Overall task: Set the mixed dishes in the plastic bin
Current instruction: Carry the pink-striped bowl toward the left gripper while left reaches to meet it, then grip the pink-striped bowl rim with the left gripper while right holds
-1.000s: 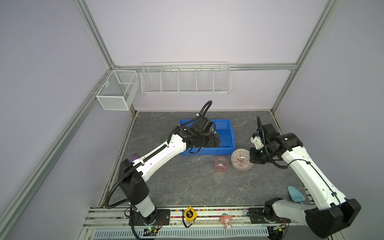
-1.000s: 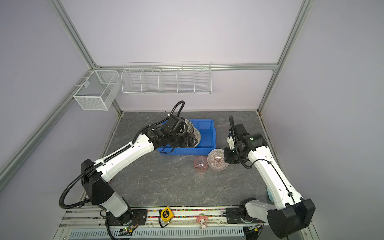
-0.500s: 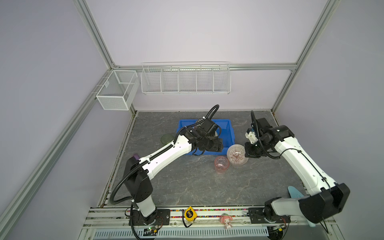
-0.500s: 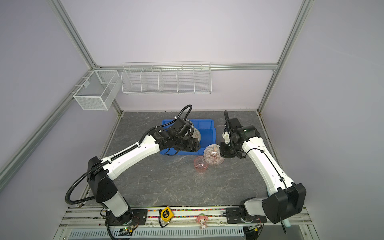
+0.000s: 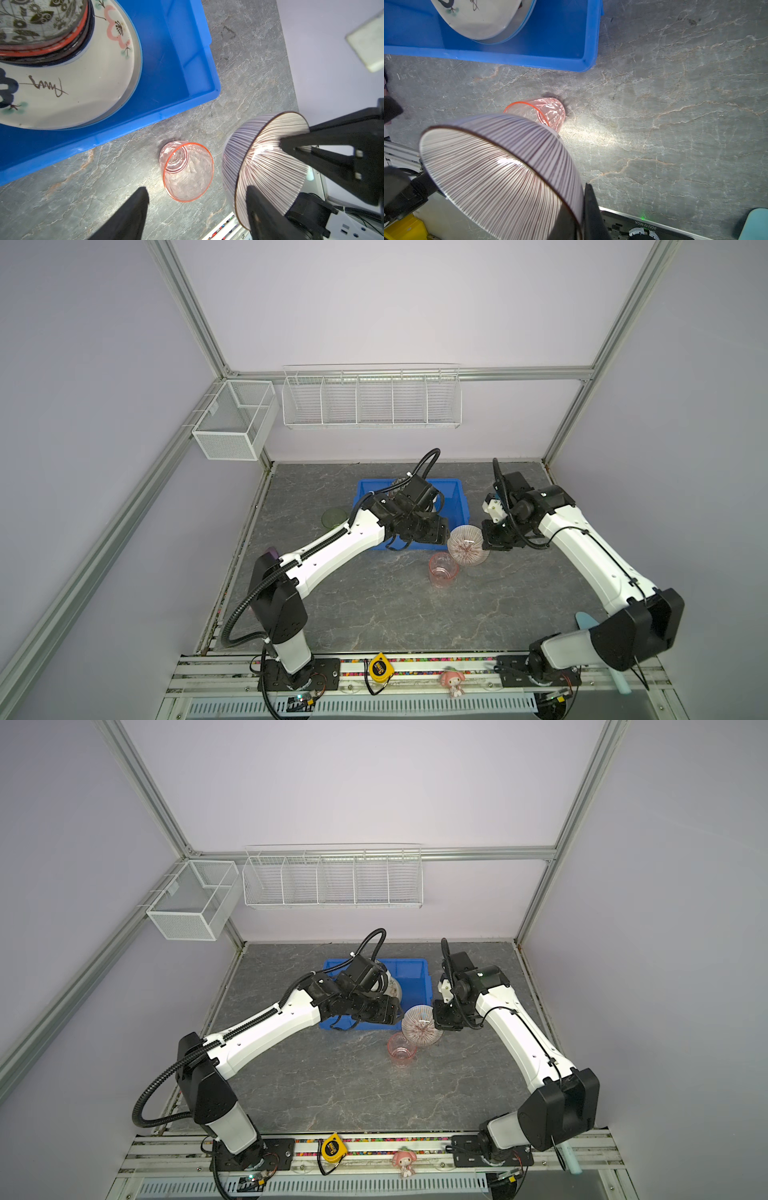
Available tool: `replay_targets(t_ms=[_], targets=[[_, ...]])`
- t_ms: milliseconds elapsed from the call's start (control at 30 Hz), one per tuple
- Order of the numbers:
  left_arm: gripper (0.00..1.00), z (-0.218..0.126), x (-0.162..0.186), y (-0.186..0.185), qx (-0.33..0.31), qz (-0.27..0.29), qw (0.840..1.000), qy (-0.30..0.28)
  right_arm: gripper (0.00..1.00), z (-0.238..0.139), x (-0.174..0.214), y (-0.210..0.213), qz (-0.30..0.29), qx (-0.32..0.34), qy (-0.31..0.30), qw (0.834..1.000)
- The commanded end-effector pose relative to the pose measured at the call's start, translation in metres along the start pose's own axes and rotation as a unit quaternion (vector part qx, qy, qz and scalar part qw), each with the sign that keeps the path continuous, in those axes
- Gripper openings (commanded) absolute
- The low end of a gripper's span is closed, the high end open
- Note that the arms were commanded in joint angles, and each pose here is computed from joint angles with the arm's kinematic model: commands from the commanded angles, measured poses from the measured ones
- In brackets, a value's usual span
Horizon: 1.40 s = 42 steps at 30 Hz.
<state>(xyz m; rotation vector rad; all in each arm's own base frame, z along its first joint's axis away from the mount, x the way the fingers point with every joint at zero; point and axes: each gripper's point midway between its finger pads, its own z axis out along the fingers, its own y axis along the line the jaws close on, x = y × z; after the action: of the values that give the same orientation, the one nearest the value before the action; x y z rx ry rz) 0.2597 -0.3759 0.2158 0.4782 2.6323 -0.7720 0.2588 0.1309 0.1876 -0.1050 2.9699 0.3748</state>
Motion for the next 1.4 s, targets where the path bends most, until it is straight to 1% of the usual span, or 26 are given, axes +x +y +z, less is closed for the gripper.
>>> replay_targets(t_ms=[0, 167, 200, 300, 600, 767, 1000, 1300, 1367], targets=[[0.74, -0.006, -0.002, -0.011, 0.015, 0.008, 1.0, -0.003, 0.07, -0.006, -0.012, 0.014, -0.015, -0.025, -0.02, 0.999], [0.69, 0.0, 0.001, -0.01, 0.011, 0.009, 1.0, 0.005, 0.07, -0.007, -0.018, 0.02, -0.022, -0.028, -0.024, 0.999], [0.68, 0.001, 0.001, -0.009, 0.009, 0.008, 1.0, 0.006, 0.07, -0.007, -0.019, 0.021, -0.023, -0.028, -0.025, 0.999], [0.57, 0.004, 0.001, -0.007, 0.002, 0.008, 1.0, 0.007, 0.07, -0.007, -0.023, 0.025, -0.03, -0.026, -0.027, 0.999], [0.48, 0.008, -0.004, 0.003, -0.033, 0.003, 0.999, 0.005, 0.07, -0.006, -0.026, 0.034, -0.041, -0.021, -0.029, 0.999], [0.38, 0.009, -0.006, 0.006, -0.042, 0.002, 0.999, 0.003, 0.07, -0.005, -0.026, 0.037, -0.045, -0.02, -0.027, 0.998], [0.25, 0.009, -0.006, 0.004, -0.038, 0.001, 0.999, 0.003, 0.07, -0.002, -0.029, 0.041, -0.05, -0.018, -0.026, 0.998], [0.22, 0.01, -0.004, 0.006, -0.039, 0.002, 0.999, 0.007, 0.07, -0.003, -0.032, 0.047, -0.053, -0.022, -0.029, 0.998], [0.2, 0.01, -0.003, 0.006, -0.039, 0.001, 0.999, 0.007, 0.07, -0.002, -0.032, 0.048, -0.056, -0.023, -0.028, 0.998]])
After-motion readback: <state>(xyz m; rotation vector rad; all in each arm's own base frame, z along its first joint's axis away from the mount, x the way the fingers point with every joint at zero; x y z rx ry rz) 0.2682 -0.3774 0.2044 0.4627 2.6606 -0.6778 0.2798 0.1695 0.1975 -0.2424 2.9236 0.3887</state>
